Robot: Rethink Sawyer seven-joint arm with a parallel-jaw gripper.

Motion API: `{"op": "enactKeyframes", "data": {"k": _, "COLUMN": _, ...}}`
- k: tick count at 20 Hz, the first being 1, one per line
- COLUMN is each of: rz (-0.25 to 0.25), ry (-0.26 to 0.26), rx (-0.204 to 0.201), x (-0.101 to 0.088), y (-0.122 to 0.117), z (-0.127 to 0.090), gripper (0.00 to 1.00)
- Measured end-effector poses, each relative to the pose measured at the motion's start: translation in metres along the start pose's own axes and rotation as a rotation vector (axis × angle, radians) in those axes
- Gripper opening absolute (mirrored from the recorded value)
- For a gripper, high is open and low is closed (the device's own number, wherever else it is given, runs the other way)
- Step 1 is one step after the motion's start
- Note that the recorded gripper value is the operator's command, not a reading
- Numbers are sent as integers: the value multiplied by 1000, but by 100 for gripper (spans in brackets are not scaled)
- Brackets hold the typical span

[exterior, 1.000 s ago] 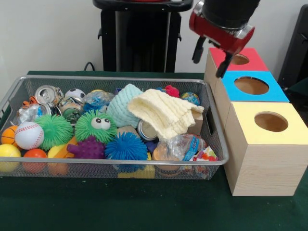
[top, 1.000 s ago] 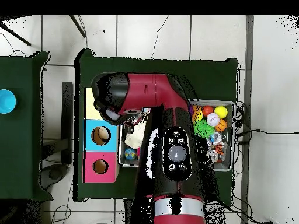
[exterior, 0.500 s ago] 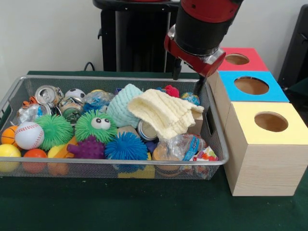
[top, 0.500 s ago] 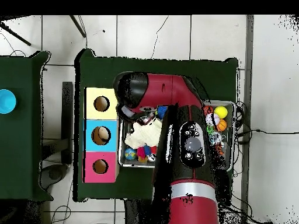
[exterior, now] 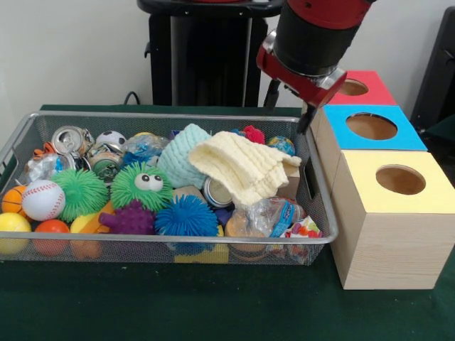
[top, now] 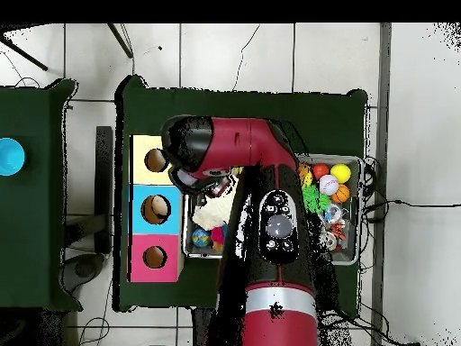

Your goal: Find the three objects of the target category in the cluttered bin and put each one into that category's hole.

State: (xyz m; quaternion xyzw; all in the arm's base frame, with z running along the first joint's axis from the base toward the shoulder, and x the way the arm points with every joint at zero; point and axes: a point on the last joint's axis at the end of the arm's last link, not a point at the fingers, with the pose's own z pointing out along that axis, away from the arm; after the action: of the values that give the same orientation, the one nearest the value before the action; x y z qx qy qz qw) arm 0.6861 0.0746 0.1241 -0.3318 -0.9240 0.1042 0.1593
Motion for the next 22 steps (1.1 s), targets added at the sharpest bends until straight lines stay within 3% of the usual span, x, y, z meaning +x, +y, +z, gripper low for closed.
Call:
{"op": "enactKeyframes", "data": {"k": 5, "rz": -12, "ry": -26, "rx": 5, "x": 18, "y": 6, "z": -16, "gripper": 100}}
{"op": "enactKeyframes", "data": {"k": 10, "rz": -12, "ry": -28, "rx": -7, "x": 16, "y": 7, "z": -20, "gripper": 100}}
{"op": "enactKeyframes", "data": {"k": 14, "rz": -45, "ry": -28, "rx": -26, "x": -13, "y": 3, "z": -11, "gripper": 100}}
{"op": "enactKeyframes", "data": {"k": 15, "rz": -83, "ry": -28, "rx": -37, "x": -29, "y": -1, "z": -3, "gripper": 100}}
{"op": "enactKeyframes", "data": {"k": 18, "rz": -129, "ry": -25, "rx": -45, "x": -44, "y": -4, "z": 6, "gripper": 100}}
{"op": "enactKeyframes", "data": {"k": 19, "rz": -181, "ry": -19, "rx": -53, "x": -57, "y": -8, "z": 15, "gripper": 100}}
{"op": "enactKeyframes", "data": {"k": 22, "rz": -240, "ry": -5, "rx": -61, "x": -66, "y": -10, "z": 27, "gripper": 100}}
